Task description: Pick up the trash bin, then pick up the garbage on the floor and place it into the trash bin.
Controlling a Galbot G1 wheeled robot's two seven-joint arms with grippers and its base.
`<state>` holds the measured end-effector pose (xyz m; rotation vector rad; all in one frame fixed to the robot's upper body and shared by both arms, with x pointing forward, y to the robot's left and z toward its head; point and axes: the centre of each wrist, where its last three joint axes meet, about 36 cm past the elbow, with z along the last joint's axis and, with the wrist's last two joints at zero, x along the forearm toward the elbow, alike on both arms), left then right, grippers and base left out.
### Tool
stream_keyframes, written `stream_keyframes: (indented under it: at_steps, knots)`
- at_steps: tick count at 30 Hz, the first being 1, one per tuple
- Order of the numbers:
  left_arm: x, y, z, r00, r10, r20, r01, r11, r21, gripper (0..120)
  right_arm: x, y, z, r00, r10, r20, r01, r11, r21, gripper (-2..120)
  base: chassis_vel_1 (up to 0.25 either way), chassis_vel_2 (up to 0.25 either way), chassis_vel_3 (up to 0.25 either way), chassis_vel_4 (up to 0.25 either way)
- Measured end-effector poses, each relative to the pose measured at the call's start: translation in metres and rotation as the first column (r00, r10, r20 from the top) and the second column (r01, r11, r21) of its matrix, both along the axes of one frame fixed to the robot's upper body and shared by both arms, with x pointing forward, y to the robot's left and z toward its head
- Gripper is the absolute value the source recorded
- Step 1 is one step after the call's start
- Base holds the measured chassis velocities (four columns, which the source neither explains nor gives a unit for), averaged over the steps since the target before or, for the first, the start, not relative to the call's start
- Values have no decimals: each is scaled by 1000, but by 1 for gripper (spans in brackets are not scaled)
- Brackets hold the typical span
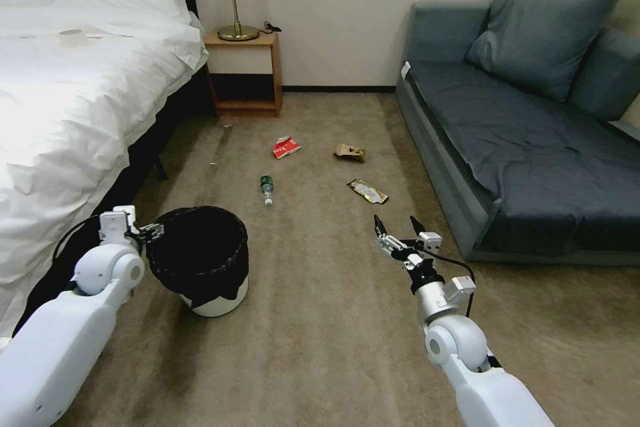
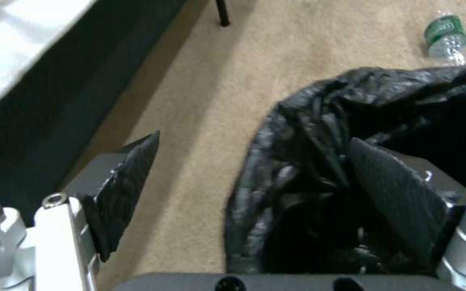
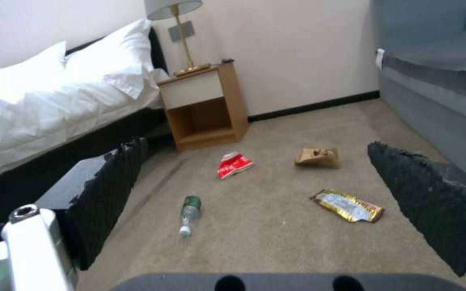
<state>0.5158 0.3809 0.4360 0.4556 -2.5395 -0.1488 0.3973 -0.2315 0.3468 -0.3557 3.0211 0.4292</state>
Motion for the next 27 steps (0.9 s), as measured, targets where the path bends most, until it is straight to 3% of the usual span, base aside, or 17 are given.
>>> stream_keyframes:
  at_steps: [6, 19, 27]
  knots:
    - [12, -12, -16, 999, -27, -30, 27, 1000, 0, 91, -1, -1, 2, 1000, -7, 7, 7, 1000, 3, 100, 0, 0, 0, 0]
    - [22, -11, -50, 995, -12, -97, 16, 999, 40, 91, 0, -4, 1, 1000, -21, 6, 21, 1000, 3, 100, 0, 0, 0, 0]
    - [34, -19, -70, 993, -4, -117, 9, 999, 45, 91, -2, -6, 1, 1000, -31, 4, 31, 999, 10, 100, 0, 0, 0, 0]
